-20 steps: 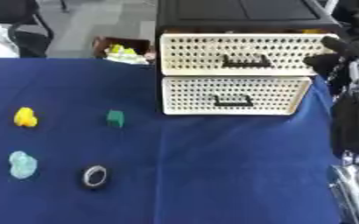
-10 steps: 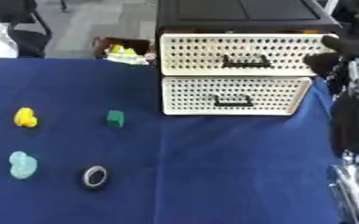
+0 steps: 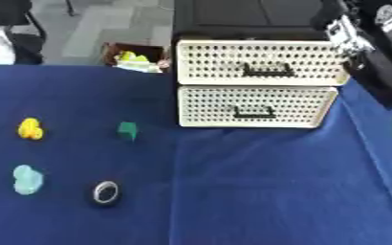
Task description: Pick up objects from table and place into drawer.
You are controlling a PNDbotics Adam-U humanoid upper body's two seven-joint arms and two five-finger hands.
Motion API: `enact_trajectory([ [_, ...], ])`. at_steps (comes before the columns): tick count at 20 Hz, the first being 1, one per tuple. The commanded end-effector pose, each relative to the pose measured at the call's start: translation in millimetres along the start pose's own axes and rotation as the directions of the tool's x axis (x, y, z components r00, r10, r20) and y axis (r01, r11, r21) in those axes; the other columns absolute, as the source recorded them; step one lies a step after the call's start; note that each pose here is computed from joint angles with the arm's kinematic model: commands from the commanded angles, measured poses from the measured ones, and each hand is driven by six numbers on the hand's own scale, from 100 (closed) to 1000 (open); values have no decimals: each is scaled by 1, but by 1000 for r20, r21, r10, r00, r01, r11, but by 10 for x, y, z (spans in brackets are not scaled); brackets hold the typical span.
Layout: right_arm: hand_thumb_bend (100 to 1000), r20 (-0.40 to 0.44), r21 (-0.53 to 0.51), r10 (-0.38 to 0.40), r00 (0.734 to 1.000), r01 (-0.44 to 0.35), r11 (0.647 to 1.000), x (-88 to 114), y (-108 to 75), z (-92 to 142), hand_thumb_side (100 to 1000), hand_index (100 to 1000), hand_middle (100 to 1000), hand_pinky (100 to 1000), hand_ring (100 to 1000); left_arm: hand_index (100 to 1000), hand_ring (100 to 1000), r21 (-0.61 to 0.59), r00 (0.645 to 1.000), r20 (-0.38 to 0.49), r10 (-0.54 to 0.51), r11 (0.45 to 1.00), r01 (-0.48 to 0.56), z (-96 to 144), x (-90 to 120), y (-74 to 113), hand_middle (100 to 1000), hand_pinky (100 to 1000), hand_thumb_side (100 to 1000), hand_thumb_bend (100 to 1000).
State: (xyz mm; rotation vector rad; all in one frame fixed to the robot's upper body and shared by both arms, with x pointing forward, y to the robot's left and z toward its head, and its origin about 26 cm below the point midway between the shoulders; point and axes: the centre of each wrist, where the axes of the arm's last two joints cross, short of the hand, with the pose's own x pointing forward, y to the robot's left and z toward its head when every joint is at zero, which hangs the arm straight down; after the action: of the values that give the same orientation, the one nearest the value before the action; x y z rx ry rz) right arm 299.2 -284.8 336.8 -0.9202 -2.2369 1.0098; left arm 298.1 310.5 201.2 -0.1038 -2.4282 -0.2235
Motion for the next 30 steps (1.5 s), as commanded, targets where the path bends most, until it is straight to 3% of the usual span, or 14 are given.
enact_trajectory([
  [1, 100, 37, 175, 120, 992, -124, 977, 103, -261, -62, 1000, 849, 593, 731, 693, 686, 583, -25, 999, 20, -29, 999, 29, -38, 87, 37, 562, 545, 988, 132],
  [9, 100, 16, 534, 117, 993, -108, 839, -88, -534, -195, 1000, 858, 609, 759, 720, 684, 583, -39, 999, 13, -37, 999, 37, -40, 94, 45, 561, 545, 986, 130],
  [19, 100, 26, 751, 176, 984, -136, 646, -346, -733, -329, 1000, 898, 603, 705, 627, 683, 582, -49, 998, 0, -55, 997, 55, -28, 102, 68, 560, 545, 993, 131],
  [24, 100, 7, 791, 152, 988, -98, 603, -532, -611, -390, 1000, 964, 553, 659, 586, 682, 582, -58, 998, -6, -59, 997, 58, -23, 100, 67, 560, 544, 993, 130],
  [28, 100, 25, 802, 109, 994, -85, 592, -576, -539, -439, 1000, 991, 442, 560, 497, 682, 582, -58, 998, -8, -62, 996, 61, -18, 99, 70, 560, 544, 994, 129],
  [30, 100, 34, 805, 97, 995, -85, 588, -579, -516, -466, 1000, 994, 428, 538, 482, 682, 582, -60, 998, -9, -63, 996, 62, -18, 99, 71, 560, 544, 996, 129],
])
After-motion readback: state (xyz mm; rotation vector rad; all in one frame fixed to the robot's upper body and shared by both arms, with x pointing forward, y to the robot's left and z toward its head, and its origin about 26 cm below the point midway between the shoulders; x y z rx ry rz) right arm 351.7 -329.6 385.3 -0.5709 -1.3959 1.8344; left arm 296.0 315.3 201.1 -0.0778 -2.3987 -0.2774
